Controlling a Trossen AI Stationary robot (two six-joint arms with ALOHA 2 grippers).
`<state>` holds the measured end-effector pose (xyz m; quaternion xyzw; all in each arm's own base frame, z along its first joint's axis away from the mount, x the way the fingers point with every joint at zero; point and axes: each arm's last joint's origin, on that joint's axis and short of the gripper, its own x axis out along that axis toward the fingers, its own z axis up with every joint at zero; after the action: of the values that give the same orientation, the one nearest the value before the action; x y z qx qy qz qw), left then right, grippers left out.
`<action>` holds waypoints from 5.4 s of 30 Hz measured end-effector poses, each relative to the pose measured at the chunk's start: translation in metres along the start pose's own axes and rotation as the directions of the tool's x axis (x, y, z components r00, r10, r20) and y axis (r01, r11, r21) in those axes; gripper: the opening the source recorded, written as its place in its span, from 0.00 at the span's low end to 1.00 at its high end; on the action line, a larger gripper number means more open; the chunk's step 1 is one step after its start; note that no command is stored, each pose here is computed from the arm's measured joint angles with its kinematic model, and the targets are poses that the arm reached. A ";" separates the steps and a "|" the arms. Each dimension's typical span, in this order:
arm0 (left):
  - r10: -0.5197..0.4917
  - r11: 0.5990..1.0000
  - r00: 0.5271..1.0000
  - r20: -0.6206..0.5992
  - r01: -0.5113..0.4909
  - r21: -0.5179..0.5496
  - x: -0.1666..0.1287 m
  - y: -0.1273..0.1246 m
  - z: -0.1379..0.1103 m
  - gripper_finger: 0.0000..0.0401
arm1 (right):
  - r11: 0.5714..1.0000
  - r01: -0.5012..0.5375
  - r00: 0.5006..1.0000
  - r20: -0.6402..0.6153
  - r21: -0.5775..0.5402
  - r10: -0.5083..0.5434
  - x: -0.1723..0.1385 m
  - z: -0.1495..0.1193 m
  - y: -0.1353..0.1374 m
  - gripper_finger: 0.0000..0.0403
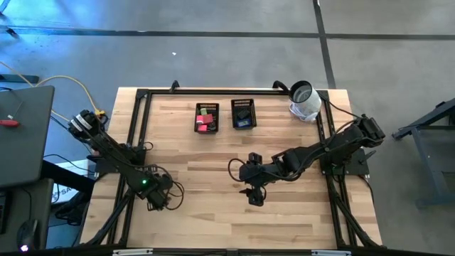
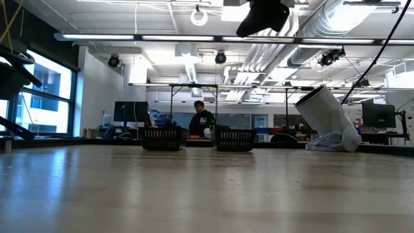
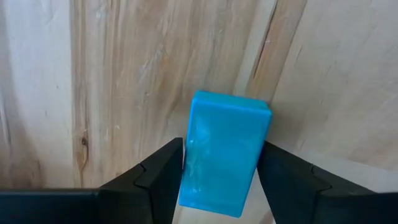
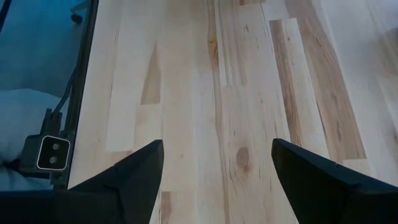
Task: Pick & Place Office items
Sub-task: Put the light blue digital clock into the right black bin
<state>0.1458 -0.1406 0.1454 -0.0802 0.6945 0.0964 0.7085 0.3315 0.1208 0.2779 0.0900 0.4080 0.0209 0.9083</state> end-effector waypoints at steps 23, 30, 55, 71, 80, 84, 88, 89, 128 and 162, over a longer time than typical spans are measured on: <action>-0.007 0.999 0.993 0.120 0.011 -0.033 -0.015 0.018 0.023 0.35 | 0.999 0.033 0.999 0.014 -0.018 -0.033 0.000 0.000 -0.001 0.71; 0.102 0.994 0.961 0.258 -0.111 0.020 -0.045 0.019 0.042 0.35 | 0.997 0.080 0.996 0.035 -0.012 -0.079 0.000 0.002 -0.004 0.71; 0.407 0.821 0.676 0.614 -0.566 0.079 -0.113 0.005 0.119 0.35 | 0.985 0.065 0.963 0.248 0.161 -0.104 0.002 0.041 -0.051 0.71; 0.452 0.719 0.448 0.771 -0.695 -0.017 -0.146 -0.015 0.129 0.35 | 0.990 0.034 0.907 0.412 0.134 -0.087 -0.003 0.058 -0.053 0.71; 0.471 0.667 0.365 0.803 -0.743 -0.053 -0.151 -0.020 0.135 0.35 | 0.989 0.029 0.894 0.439 0.143 -0.090 -0.005 0.062 -0.057 0.71; 0.468 0.657 0.345 0.814 -0.751 -0.059 -0.154 -0.023 0.136 0.35 | 0.990 0.025 0.888 0.451 0.141 -0.087 -0.005 0.063 -0.057 0.71; 0.467 0.649 0.329 0.821 -0.758 -0.065 -0.156 -0.024 0.137 0.35 | 0.991 0.025 0.881 0.465 0.128 -0.082 -0.006 0.064 -0.056 0.71; 0.469 0.647 0.325 0.821 -0.759 -0.069 -0.156 -0.024 0.138 0.35 | 0.992 0.025 0.881 0.466 0.127 -0.082 -0.006 0.065 -0.056 0.71; 0.431 0.663 0.261 0.864 -0.741 -0.106 -0.167 -0.037 0.140 0.49 | 0.991 0.010 0.879 0.472 0.135 -0.073 -0.006 0.068 -0.066 0.11; 0.207 0.887 0.456 0.865 -0.461 0.031 -0.148 -0.072 0.073 0.50 | 0.842 0.396 0.884 0.096 0.367 -0.458 -0.018 0.046 -0.209 0.11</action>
<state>0.2321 -0.1960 0.2931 0.2096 0.2724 0.1690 0.9238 0.3461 -0.0933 0.2836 0.1518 0.3316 -0.2608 0.8938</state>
